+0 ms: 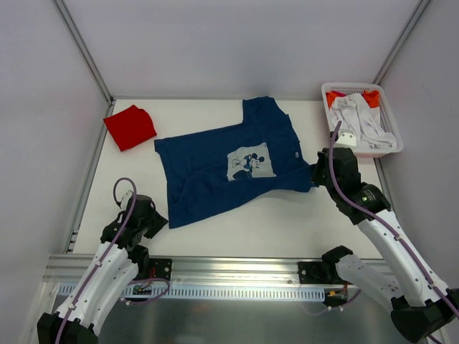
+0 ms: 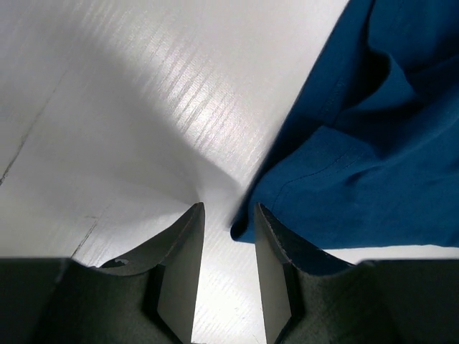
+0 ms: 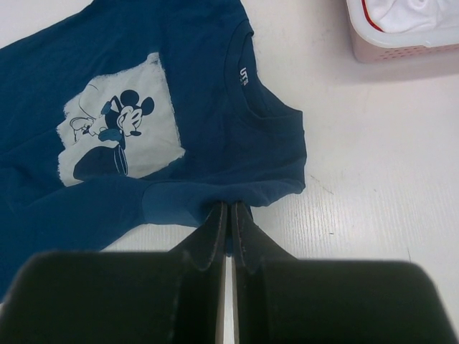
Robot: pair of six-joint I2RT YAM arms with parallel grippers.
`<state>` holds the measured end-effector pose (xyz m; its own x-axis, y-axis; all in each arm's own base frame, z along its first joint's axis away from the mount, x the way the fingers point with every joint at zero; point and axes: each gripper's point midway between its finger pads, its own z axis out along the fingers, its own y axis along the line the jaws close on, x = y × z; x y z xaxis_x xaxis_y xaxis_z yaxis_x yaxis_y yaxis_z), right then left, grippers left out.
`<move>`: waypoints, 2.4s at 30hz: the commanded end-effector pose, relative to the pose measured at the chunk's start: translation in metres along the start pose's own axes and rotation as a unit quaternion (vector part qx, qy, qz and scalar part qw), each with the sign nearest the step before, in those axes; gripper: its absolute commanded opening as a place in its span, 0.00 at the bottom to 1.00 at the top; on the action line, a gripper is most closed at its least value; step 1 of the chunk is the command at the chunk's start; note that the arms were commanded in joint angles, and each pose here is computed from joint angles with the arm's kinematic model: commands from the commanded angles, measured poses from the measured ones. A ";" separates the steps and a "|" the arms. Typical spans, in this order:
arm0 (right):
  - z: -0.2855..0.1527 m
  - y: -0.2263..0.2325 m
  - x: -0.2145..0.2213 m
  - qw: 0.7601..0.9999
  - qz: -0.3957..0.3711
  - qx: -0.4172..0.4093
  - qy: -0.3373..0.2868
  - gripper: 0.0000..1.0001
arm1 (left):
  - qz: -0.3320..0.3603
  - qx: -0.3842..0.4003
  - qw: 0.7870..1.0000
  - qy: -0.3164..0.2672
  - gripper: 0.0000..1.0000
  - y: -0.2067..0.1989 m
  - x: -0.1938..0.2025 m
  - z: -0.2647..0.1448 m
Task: Fold and stack the t-shirts
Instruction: Grap the side of the flattened tshirt closest away from the robot with both arms, then fold the flattened tshirt in 1/3 of the way
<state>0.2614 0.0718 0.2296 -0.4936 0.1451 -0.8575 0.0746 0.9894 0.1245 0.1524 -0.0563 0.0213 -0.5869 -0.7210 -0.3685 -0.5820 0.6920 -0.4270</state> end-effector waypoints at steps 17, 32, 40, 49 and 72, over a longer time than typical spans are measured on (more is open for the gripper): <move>0.001 0.006 -0.007 0.999 0.019 -0.019 -0.018 0.00 | 0.006 0.051 0.999 -0.005 0.34 -0.019 0.003 0.000; 0.000 0.004 -0.007 0.999 0.022 -0.018 -0.018 0.00 | 0.010 0.061 0.997 0.034 0.28 -0.021 0.024 0.012; 0.000 0.004 -0.007 0.999 0.022 -0.019 -0.018 0.00 | 0.014 0.084 0.996 0.022 0.00 -0.035 0.016 0.003; -0.002 0.000 -0.010 1.000 0.019 -0.012 -0.022 0.00 | 0.028 0.163 0.986 -0.021 0.00 -0.090 -0.020 -0.042; 0.016 -0.030 -0.024 0.997 -0.026 0.075 -0.021 0.00 | -0.036 0.133 0.970 -0.199 0.00 -0.073 -0.095 -0.110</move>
<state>0.2732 0.0528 0.2133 -0.5233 0.0967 -0.8467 0.1312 0.9908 0.0320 0.1916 -0.0530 0.1837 -0.3259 -0.7514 -0.5737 -0.3494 0.6596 -0.6654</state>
